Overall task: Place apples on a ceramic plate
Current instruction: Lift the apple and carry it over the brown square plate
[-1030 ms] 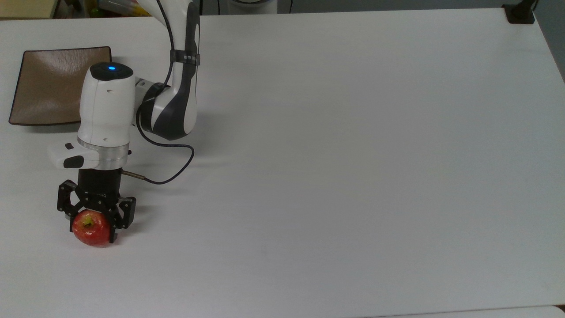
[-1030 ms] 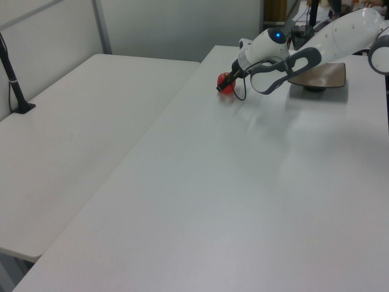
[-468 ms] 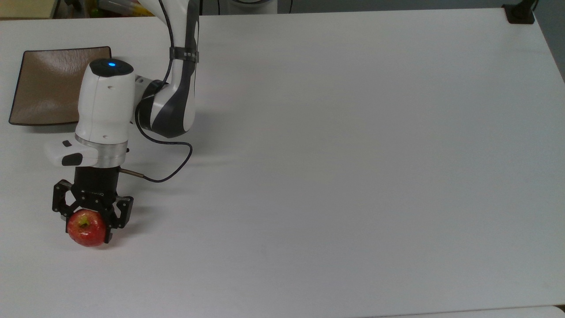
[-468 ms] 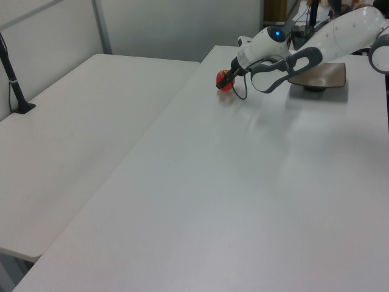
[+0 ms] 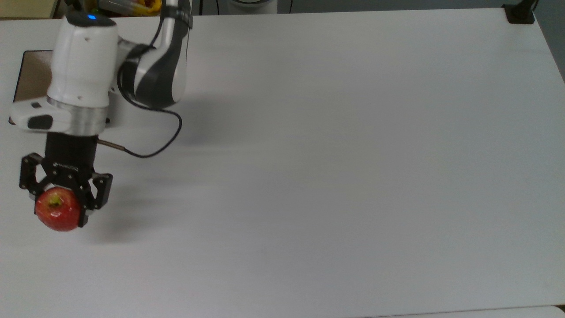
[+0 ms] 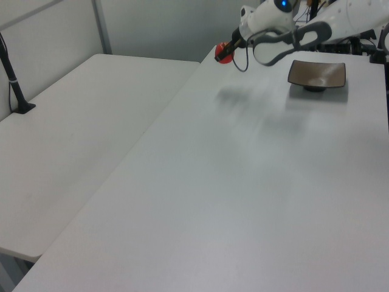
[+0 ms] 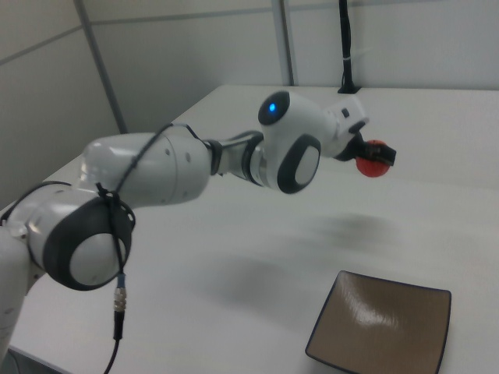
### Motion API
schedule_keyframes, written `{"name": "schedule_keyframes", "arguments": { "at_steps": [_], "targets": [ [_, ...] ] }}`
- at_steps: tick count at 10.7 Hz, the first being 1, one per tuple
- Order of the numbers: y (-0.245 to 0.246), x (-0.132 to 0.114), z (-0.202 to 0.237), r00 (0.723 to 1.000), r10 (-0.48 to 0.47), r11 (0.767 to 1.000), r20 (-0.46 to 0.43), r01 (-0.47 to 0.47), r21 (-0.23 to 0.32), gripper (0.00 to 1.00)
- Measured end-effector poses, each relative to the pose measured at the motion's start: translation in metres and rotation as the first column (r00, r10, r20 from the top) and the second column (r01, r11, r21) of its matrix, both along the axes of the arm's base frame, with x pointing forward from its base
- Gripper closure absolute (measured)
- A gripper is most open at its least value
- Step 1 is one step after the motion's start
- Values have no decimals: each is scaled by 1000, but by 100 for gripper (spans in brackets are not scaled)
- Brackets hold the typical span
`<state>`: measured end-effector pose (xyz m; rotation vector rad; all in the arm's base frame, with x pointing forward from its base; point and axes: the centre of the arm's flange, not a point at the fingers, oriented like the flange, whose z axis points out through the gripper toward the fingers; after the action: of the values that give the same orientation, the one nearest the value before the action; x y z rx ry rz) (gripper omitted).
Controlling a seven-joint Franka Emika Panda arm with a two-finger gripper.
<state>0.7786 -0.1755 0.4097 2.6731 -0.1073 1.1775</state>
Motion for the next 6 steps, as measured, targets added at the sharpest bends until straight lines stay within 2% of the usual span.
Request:
{"name": "schedule_keyframes", "arguments": {
  "at_steps": [2, 3, 6],
  "targets": [
    [4, -18, 51, 998, -13, 999, -63, 15, 35, 21],
    [8, -30, 74, 995, -19, 997, -96, 25, 71, 21],
    [19, -78, 134, 973, -15, 986, -229, 52, 157, 21]
  ]
}}
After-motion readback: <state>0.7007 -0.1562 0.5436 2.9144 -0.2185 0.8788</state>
